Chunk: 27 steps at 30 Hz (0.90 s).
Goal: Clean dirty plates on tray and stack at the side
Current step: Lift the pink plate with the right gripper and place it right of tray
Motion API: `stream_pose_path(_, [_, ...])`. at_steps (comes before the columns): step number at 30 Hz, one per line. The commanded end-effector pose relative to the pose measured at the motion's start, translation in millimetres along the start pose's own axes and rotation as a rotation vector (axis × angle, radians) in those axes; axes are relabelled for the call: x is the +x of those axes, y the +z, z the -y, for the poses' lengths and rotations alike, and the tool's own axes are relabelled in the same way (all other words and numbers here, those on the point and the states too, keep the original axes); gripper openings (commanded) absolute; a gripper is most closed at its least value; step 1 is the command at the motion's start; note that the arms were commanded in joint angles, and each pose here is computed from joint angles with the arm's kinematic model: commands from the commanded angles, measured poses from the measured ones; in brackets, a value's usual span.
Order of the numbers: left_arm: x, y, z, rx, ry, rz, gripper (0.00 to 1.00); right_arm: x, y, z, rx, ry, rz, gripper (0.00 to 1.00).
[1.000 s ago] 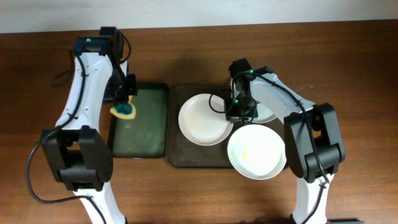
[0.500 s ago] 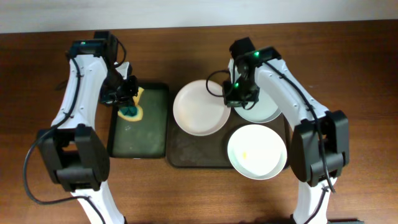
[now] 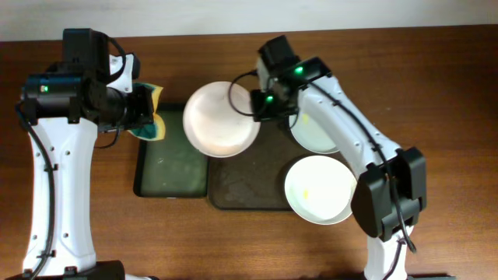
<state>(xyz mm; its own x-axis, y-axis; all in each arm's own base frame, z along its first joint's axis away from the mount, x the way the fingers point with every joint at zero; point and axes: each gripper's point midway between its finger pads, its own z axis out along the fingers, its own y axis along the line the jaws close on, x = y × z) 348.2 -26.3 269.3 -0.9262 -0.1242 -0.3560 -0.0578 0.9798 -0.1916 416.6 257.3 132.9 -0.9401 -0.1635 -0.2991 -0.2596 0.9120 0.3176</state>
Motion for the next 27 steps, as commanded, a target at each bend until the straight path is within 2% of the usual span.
stream_pose_path(1, [4.7,1.9,-27.9,-0.154,-0.077,-0.016,0.00,-17.3,-5.4,-22.8,0.078,-0.037,0.119,0.04])
stream_pose_path(7, [9.0,0.6,-50.7,-0.286,-0.149,-0.015,0.00,-36.2,1.1,-55.7,0.213,-0.140,0.296,0.04])
stream_pose_path(13, [11.5,-0.5,-54.1,-0.307,-0.157,-0.022,0.00,-68.6,-42.1,-84.3,0.446,-0.292,0.563,0.04])
stream_pose_path(20, [11.0,-0.4,-54.0,-0.306,-0.157,-0.021,0.00,-82.8,-103.5,-118.7,0.803,-0.517,0.766,0.04])
stream_pose_path(23, [11.0,-0.4,-54.0,-0.306,-0.157,-0.021,0.00,-79.9,-108.0,-137.0,0.819,-0.583,0.787,0.04])
stream_pose_path(27, [11.2,-0.4,-54.0,-0.306,-0.157,-0.021,0.00,-82.0,-111.4,-144.6,0.799,-0.568,0.823,0.04])
